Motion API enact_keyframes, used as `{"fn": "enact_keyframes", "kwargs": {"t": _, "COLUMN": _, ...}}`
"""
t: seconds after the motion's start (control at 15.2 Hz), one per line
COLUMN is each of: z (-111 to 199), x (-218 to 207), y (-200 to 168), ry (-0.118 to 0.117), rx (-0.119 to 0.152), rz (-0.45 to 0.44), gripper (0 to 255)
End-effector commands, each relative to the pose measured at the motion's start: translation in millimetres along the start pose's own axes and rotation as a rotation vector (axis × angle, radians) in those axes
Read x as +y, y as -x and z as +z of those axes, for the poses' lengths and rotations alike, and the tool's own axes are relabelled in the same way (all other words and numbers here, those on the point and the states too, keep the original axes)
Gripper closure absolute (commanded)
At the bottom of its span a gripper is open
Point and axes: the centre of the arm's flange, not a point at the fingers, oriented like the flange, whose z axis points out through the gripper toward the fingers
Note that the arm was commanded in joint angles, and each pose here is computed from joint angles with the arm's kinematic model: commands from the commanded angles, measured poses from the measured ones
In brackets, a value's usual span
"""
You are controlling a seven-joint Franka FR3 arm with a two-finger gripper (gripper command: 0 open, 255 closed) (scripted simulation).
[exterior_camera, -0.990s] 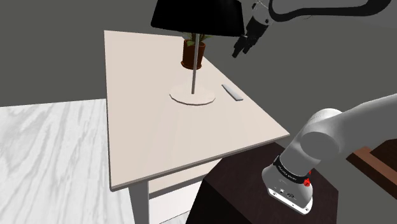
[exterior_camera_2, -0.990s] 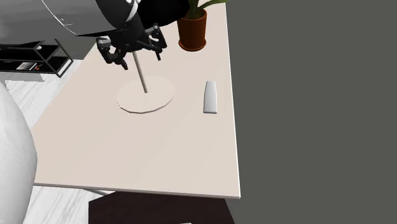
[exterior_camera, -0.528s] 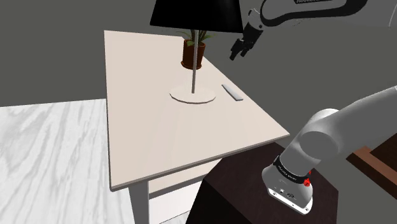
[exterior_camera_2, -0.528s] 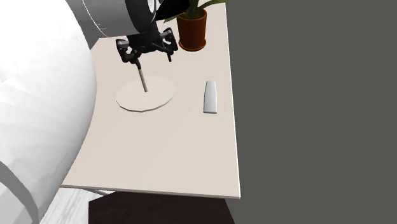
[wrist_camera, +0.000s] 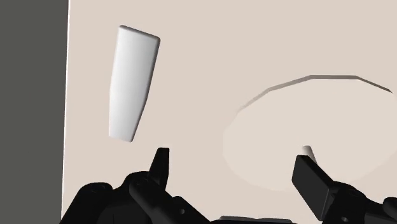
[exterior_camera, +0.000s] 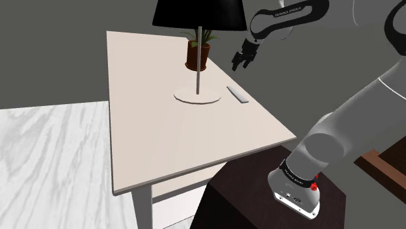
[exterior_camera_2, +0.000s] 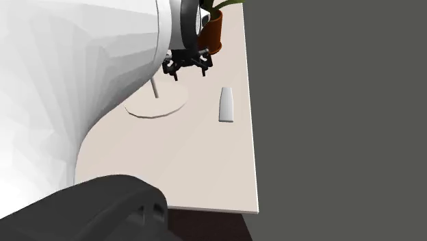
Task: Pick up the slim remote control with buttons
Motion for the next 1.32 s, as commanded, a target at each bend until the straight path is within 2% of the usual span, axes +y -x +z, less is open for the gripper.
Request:
{"fn": "enact_keyframes", "kwargs": {"t": 0.0, "z": 23.7, "x": 14.8, "y": -10.4, "ry": -0.001, "rx": -0.023, "rz": 0.026, "gripper": 0}}
{"fn": "enact_keyframes", "kwargs": {"t": 0.59, "z": 120.1, "x": 86.0, "y": -38.5, "ry": -0.006, "rx": -0.114, "rz": 0.142, "gripper": 0}}
{"fn": "enact_keyframes", "kwargs": {"t": 1.12, "z": 207.8, "x": 150.8, "y": -49.0, "ry": -0.011, "rx": -0.196, "rz": 0.245, "gripper": 0}}
{"fn": "enact_keyframes", "kwargs": {"t": 1.25, "z": 215.0, "x": 152.1, "y": -48.1, "ry": -0.011, "rx": -0.198, "rz": 0.247, "gripper": 0}}
